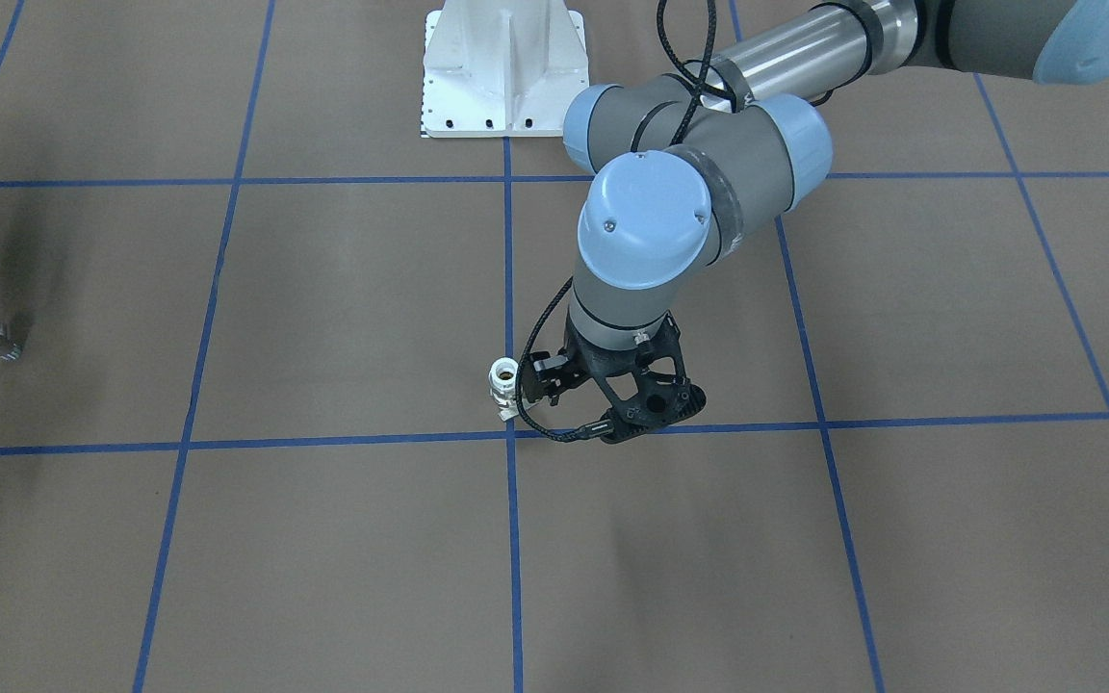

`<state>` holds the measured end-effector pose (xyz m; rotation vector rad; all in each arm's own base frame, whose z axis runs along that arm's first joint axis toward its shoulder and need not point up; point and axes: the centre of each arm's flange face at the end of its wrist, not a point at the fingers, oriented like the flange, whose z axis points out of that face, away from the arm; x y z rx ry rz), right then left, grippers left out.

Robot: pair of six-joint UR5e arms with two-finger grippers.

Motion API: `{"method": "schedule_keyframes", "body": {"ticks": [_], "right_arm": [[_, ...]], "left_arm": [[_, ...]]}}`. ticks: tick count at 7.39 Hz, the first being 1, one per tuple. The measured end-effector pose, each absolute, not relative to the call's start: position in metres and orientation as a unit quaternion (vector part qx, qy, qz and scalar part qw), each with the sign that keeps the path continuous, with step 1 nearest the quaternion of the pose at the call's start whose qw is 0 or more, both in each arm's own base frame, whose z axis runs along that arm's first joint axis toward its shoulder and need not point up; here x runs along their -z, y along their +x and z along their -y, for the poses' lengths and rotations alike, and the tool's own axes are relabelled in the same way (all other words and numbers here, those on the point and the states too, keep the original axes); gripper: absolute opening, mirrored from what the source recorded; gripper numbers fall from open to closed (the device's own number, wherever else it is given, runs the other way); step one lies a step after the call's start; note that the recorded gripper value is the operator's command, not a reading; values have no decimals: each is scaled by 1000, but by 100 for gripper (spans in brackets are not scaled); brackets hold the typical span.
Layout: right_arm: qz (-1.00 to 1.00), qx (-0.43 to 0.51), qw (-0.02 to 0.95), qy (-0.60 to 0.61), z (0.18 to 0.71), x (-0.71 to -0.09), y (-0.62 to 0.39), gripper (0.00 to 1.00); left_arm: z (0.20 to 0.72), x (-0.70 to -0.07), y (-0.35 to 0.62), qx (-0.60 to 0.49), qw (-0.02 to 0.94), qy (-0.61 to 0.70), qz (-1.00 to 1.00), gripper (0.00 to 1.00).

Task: Assemble PPR valve and pipe with both arms
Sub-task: 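Release the fitting and raise the left gripper while the right gripper descends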

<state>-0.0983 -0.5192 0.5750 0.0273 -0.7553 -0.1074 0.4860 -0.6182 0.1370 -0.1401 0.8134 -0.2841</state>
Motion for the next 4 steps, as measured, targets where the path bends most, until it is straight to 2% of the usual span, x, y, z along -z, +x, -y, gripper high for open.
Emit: {"method": "schedule_keyframes", "body": {"ticks": [4], "right_arm": [[362,93,927,-3,511,-596,-145,97]], "left_arm": [[618,-138,483,137,906,-66,-395,100]]}}
